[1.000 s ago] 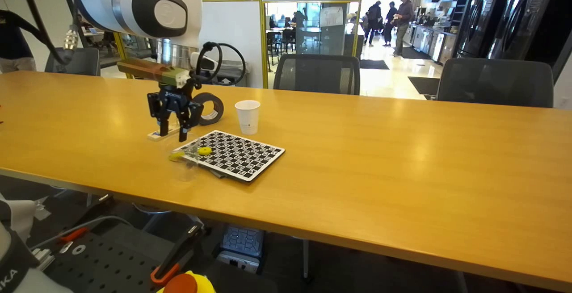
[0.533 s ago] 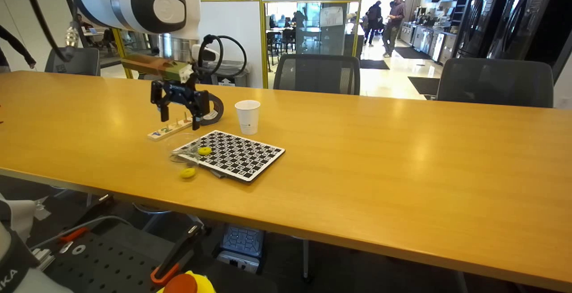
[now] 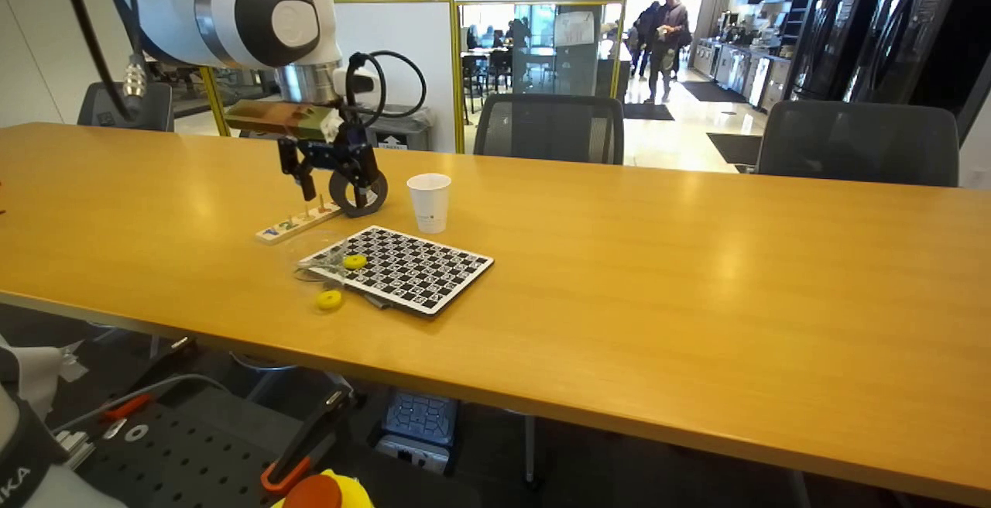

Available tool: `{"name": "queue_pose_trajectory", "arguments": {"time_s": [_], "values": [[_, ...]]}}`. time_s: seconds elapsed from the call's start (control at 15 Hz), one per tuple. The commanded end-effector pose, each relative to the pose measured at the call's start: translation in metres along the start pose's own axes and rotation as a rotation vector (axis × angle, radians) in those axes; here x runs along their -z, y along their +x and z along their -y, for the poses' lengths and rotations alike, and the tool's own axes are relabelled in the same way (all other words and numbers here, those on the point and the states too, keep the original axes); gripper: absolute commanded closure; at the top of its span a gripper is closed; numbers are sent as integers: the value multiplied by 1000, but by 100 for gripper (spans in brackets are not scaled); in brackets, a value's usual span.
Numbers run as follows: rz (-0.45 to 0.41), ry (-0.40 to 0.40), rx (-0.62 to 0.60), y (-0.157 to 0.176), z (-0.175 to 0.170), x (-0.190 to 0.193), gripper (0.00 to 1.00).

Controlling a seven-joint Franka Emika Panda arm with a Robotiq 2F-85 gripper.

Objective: Put the round blue block in the white cup then put the two round yellow blocks in the clear cup

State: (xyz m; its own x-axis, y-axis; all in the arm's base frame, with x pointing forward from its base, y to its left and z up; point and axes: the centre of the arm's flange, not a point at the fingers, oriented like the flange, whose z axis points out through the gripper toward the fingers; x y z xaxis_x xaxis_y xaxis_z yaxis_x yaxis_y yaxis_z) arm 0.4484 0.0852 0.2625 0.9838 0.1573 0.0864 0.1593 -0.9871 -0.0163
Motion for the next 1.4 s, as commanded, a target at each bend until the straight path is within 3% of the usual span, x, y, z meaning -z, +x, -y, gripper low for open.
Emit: {"name": "queue_pose_trajectory", "arguments": {"time_s": [0.0, 1.33], "values": [[-33, -50, -18, 11, 7, -21, 0], [105, 14, 4, 47, 8, -113, 0]]}}
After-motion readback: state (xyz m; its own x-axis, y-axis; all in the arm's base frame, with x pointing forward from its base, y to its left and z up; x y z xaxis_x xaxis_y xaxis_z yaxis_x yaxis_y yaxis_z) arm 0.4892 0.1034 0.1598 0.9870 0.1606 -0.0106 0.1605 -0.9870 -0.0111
